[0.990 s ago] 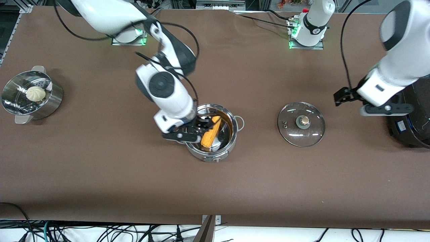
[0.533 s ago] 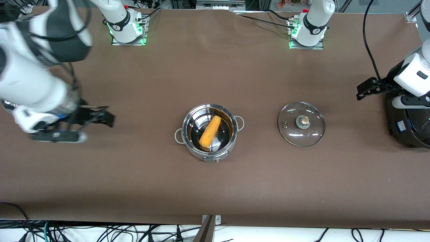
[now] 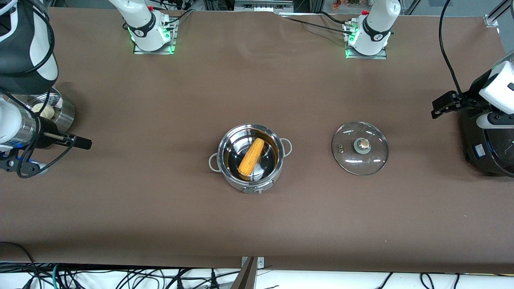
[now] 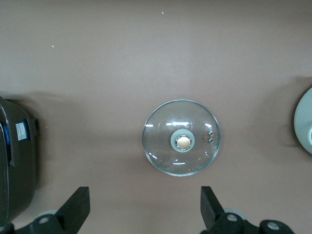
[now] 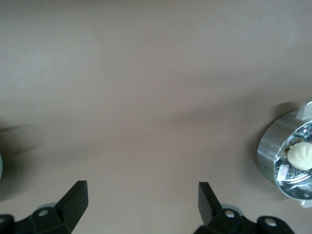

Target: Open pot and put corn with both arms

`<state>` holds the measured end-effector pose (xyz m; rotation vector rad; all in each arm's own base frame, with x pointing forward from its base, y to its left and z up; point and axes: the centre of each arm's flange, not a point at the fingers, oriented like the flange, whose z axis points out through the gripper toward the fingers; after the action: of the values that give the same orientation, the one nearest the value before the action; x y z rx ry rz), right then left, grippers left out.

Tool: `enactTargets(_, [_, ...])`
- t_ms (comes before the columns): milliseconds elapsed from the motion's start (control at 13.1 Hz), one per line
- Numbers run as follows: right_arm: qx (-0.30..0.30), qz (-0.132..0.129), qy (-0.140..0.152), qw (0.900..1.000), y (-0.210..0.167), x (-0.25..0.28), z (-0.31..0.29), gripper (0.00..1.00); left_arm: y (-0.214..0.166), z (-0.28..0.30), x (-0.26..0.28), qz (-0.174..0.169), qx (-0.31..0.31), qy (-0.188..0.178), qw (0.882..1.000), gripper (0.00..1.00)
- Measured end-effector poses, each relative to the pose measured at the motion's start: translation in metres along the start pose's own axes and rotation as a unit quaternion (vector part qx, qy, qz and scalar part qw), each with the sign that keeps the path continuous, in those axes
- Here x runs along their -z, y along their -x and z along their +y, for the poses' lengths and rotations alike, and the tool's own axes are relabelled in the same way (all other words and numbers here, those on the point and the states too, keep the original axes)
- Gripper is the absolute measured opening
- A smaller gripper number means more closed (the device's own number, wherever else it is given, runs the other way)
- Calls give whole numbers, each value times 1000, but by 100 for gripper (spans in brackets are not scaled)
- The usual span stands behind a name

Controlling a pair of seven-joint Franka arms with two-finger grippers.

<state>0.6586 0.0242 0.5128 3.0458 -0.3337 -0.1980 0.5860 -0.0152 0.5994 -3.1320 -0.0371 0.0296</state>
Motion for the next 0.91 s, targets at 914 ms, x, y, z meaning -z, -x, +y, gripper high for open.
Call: enactTargets(914, [6, 41, 0, 999, 46, -32, -2, 100, 0, 0, 0, -1, 0, 0, 1000, 100])
